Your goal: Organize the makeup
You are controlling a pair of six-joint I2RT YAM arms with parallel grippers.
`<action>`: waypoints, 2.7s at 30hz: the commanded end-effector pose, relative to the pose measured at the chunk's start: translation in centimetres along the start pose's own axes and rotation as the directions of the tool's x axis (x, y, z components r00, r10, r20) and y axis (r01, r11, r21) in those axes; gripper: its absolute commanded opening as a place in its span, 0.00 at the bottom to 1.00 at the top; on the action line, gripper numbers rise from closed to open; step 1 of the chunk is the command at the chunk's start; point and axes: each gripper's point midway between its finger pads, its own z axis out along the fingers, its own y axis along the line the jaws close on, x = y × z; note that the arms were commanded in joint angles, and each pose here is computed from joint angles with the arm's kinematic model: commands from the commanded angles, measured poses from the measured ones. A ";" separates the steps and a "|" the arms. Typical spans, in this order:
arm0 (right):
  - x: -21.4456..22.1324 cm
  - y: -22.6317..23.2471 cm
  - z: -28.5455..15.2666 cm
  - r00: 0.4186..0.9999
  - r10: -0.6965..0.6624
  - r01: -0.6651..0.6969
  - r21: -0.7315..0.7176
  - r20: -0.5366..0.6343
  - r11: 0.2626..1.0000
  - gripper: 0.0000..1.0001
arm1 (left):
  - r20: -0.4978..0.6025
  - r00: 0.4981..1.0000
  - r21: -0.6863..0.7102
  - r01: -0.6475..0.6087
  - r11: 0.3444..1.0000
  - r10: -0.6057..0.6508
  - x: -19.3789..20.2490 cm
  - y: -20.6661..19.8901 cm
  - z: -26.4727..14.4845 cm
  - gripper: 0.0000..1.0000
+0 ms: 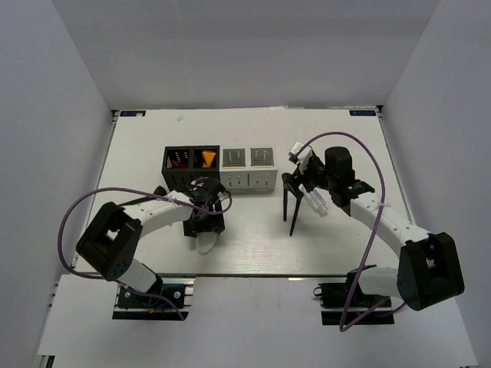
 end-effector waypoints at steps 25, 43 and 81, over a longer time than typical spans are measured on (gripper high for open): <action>-1.1 -0.5 -0.6 0.999 0.002 -0.002 0.019 0.037 1.000 0.89 | 0.028 0.996 0.074 -0.082 0.994 0.080 1.4 -0.3 -1.0 0.89; -1.2 -0.7 -0.5 0.999 -0.001 0.000 0.023 0.035 1.000 0.89 | 0.004 0.991 0.033 -0.137 0.990 0.137 1.6 -0.3 0.6 0.67; -1.8 -0.8 -1.3 0.998 -0.009 0.006 0.045 0.065 0.999 0.89 | 0.783 0.612 0.189 -0.070 0.979 -0.108 -30.3 -4.9 -18.6 0.06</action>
